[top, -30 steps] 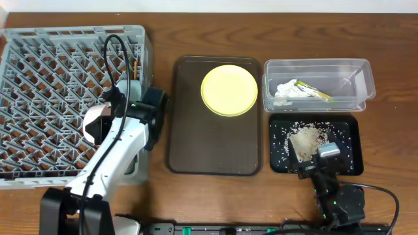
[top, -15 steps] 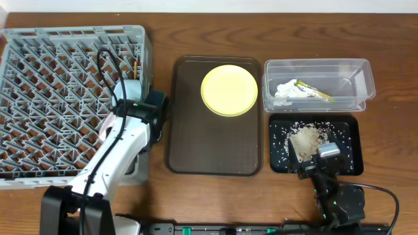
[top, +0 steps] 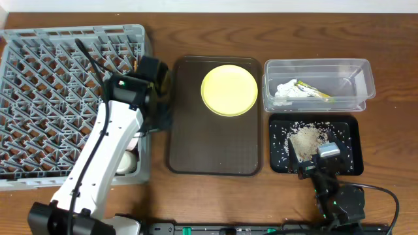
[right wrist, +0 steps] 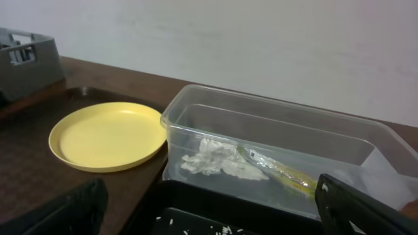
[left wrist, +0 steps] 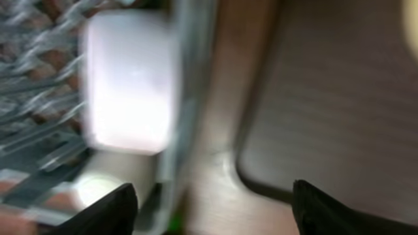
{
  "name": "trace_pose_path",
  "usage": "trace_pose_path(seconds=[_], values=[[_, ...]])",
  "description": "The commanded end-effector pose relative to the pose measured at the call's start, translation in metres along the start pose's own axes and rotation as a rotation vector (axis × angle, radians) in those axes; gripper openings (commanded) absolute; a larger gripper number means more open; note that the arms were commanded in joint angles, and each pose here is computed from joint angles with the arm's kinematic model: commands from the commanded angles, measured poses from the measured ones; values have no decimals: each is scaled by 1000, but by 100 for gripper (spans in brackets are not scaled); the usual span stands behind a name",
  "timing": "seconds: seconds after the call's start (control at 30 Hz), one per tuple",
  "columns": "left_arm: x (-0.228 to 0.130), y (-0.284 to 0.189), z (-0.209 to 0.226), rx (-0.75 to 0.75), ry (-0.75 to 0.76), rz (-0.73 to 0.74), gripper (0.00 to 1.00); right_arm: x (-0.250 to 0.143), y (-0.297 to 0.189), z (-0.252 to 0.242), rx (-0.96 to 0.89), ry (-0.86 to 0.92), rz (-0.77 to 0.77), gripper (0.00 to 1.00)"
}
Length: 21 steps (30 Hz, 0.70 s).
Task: Sort waste into correct bins and load items into the dishwasher
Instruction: 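Move the left gripper to the yellow plate and grasp its edge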
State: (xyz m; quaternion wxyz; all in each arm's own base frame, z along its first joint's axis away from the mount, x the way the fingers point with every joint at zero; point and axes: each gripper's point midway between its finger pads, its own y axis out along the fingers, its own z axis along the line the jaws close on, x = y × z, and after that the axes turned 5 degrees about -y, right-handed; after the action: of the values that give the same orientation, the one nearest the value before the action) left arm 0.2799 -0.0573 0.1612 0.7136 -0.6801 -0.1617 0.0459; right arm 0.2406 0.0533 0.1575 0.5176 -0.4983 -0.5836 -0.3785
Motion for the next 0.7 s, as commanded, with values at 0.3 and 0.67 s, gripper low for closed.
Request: trace_pose_path(seconds=[0.3, 0.67], values=[[51, -2, -85, -393, 127, -177, 96, -1, 0, 0, 1, -10, -1, 99], [62, 101, -126, -396, 147, -34, 80, -1, 0, 0, 1, -10, -1, 99]])
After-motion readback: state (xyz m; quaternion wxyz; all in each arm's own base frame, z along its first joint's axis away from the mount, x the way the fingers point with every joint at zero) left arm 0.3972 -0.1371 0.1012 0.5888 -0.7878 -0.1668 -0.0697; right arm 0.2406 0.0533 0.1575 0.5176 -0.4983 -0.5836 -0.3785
